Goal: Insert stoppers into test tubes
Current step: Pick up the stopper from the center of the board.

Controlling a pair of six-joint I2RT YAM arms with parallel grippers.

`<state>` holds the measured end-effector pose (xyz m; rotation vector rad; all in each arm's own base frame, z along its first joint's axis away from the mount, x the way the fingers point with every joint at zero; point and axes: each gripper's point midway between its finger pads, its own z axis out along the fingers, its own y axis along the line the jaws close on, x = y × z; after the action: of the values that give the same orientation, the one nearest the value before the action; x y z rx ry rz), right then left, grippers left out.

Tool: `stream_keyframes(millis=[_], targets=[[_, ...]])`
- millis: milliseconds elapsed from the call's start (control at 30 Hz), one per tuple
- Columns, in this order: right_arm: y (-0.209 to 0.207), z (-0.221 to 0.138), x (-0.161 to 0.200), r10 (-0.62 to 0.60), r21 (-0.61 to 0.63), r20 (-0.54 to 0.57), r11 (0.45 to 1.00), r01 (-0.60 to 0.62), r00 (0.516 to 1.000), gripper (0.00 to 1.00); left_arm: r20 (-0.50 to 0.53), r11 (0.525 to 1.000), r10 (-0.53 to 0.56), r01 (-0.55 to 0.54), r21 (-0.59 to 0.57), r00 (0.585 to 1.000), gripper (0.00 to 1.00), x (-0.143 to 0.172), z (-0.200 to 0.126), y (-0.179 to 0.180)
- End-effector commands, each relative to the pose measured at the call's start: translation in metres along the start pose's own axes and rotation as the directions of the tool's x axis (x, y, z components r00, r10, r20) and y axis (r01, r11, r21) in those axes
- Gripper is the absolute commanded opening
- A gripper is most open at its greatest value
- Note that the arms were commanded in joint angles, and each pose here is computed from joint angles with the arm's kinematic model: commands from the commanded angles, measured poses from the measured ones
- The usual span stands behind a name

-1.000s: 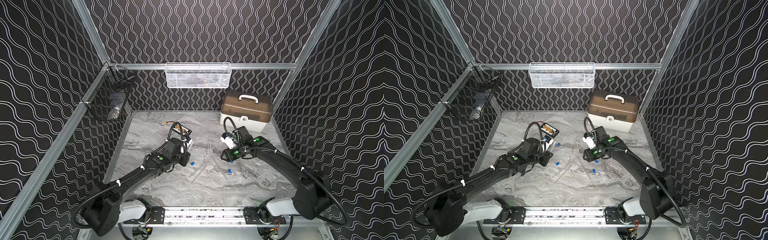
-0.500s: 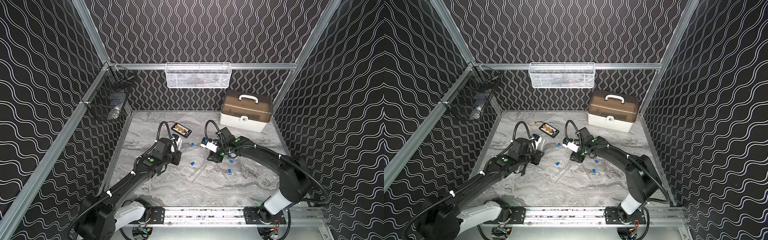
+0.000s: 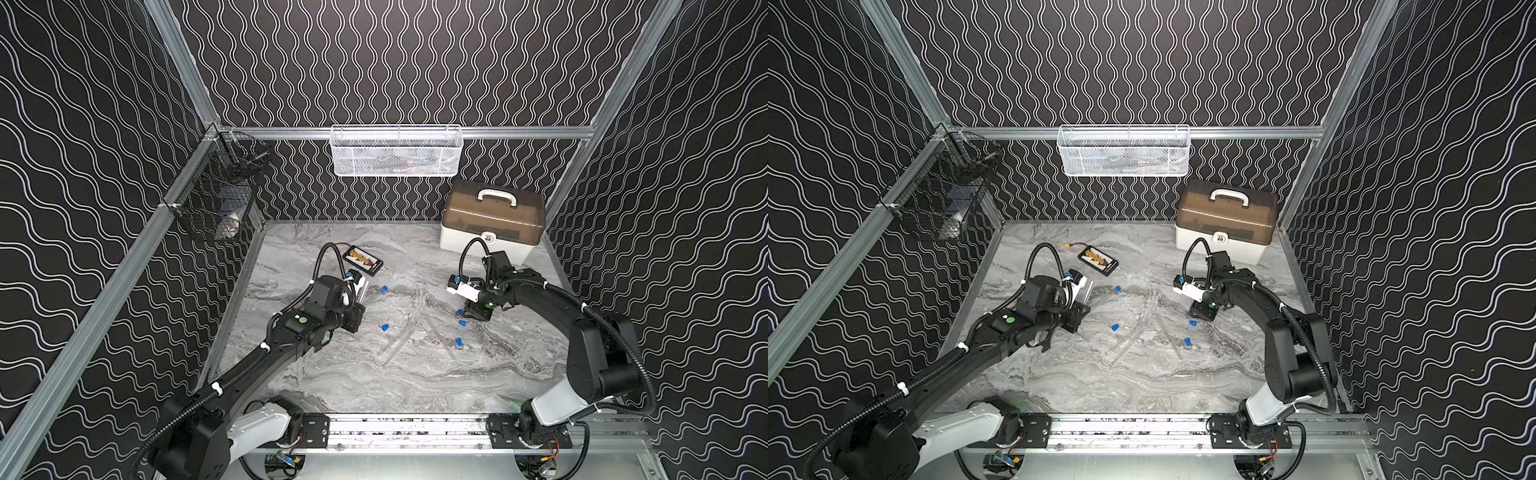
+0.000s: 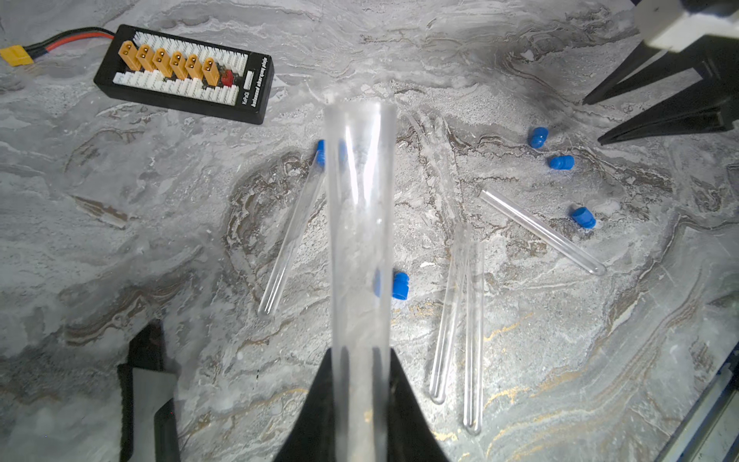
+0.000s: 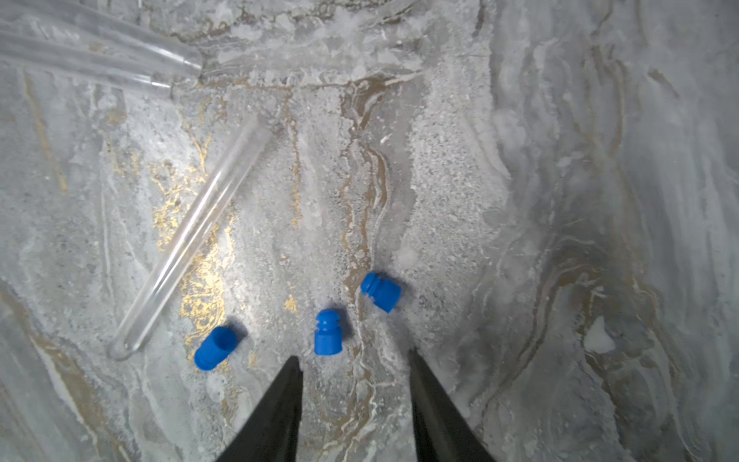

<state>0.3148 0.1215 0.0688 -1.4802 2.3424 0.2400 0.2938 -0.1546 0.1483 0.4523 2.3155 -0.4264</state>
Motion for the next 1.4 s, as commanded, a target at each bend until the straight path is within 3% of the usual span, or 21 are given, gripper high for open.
stream_keyframes(millis=[0,433,1367], targets=[[0.015,0.001,0.008,0.005,-0.035,0.011,0.999,-0.004,1.000,0.44,0.022,1.000,0.015,-0.015,0.020,1.000,0.02,-0.008,0.000,-0.003],[0.007,0.023,0.030,0.063,0.039,-0.033,0.997,-0.062,0.997,0.46,0.016,0.999,0.026,-0.026,0.036,1.000,0.02,-0.008,0.008,-0.005],[0.013,0.039,0.033,0.050,-0.046,-0.061,0.998,-0.053,0.997,0.32,0.004,0.998,0.048,-0.048,0.051,0.999,0.02,-0.006,0.010,-0.007]])
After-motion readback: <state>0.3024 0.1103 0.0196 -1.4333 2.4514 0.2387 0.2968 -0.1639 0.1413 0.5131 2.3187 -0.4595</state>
